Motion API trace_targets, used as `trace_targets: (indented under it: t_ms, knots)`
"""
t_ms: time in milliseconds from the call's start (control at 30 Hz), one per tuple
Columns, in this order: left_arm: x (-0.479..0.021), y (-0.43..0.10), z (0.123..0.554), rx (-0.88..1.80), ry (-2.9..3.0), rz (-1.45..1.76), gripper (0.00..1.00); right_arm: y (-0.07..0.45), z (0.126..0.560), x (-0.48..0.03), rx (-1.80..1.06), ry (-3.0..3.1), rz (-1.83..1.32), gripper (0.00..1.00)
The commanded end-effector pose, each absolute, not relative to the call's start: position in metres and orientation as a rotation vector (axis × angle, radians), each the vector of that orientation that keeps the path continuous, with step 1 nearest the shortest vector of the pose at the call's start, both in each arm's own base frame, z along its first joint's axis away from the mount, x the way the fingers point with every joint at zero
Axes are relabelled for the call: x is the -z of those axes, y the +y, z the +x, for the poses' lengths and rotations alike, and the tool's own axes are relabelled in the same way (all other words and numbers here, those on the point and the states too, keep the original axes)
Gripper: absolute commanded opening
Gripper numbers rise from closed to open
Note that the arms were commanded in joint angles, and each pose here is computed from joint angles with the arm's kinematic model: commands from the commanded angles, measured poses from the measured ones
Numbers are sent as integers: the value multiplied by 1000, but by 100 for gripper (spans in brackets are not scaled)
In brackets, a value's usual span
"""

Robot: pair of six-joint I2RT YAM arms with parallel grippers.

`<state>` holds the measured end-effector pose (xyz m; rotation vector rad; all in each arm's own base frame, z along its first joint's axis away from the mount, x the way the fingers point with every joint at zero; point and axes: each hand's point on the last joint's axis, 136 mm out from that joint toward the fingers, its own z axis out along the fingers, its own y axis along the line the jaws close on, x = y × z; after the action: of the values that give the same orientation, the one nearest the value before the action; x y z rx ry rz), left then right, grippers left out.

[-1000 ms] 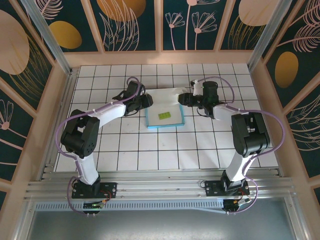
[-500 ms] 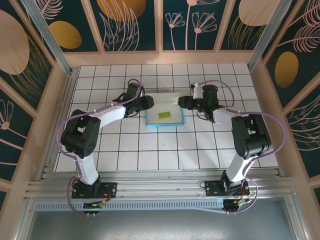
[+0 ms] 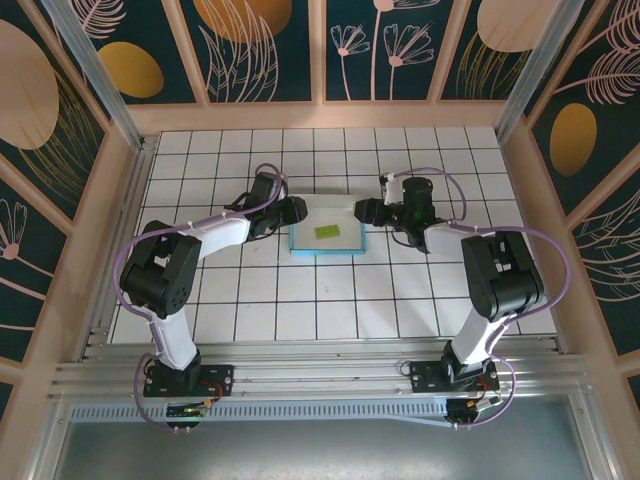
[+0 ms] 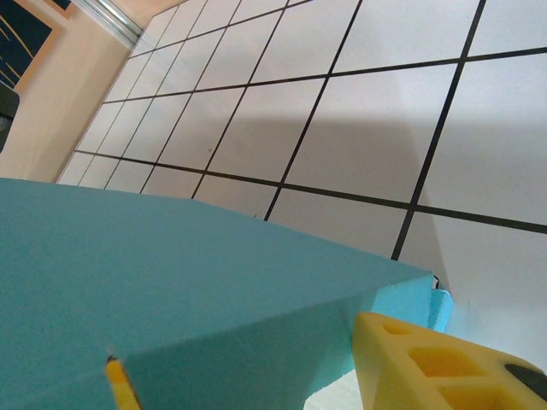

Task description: Fold the paper box

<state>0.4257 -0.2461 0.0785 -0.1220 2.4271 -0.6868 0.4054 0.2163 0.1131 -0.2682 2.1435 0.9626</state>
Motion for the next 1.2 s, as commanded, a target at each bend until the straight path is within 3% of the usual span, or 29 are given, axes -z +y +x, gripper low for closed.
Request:
trace_targets:
  t_ms: [0,1167]
  knots:
    - [-71,-248,412,714,2464,-95,44,222,396,-116,-967,2131,-281,49]
    - [-69,-256,394,817,2410,-22,43,245,375,-93,-1068,2116,-107,51]
